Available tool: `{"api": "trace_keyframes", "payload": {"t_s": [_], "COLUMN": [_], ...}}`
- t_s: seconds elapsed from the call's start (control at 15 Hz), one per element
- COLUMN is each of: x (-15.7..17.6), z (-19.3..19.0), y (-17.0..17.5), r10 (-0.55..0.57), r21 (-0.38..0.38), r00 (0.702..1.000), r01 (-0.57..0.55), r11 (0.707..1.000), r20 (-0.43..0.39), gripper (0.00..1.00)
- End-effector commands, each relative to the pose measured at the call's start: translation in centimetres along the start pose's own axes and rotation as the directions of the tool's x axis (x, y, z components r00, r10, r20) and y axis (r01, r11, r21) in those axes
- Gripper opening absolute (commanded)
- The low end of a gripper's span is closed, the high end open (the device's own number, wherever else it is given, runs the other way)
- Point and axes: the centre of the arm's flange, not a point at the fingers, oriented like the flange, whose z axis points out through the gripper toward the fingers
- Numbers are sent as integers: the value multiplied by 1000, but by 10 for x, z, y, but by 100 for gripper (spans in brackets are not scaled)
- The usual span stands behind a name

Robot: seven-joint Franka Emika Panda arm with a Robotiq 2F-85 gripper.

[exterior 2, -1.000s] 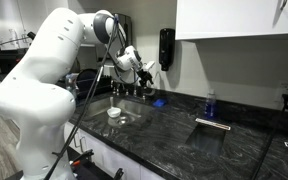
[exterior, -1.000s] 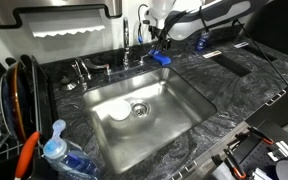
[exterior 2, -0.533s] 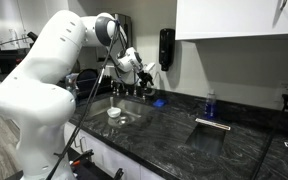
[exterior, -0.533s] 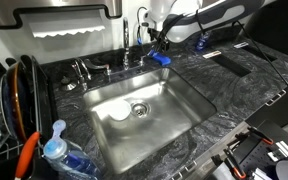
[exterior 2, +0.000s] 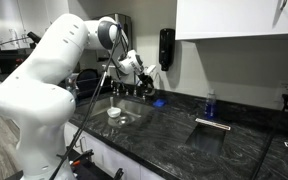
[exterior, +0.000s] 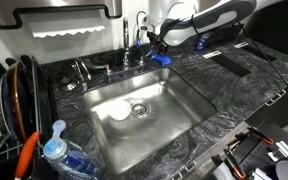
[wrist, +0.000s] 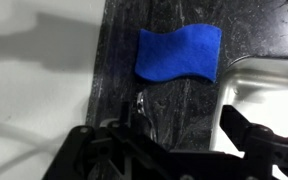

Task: Open the tap faucet to the right

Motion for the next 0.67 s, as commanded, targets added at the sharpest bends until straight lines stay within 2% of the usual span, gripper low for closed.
{"api": "trace_keyframes", "payload": {"t_s": [0.0,0.47,0.6], "x": [-2,-19,-21], "z": [11,25,26], "y": [11,25,29], "r10": [15,42,48], "r21": [9,-1,-6], "r00": [1000,999,999], "r01": [-15,-42,-48], "r11": [1000,999,999], "r20": [-15,-9,-10], "gripper": [60,10,1]}}
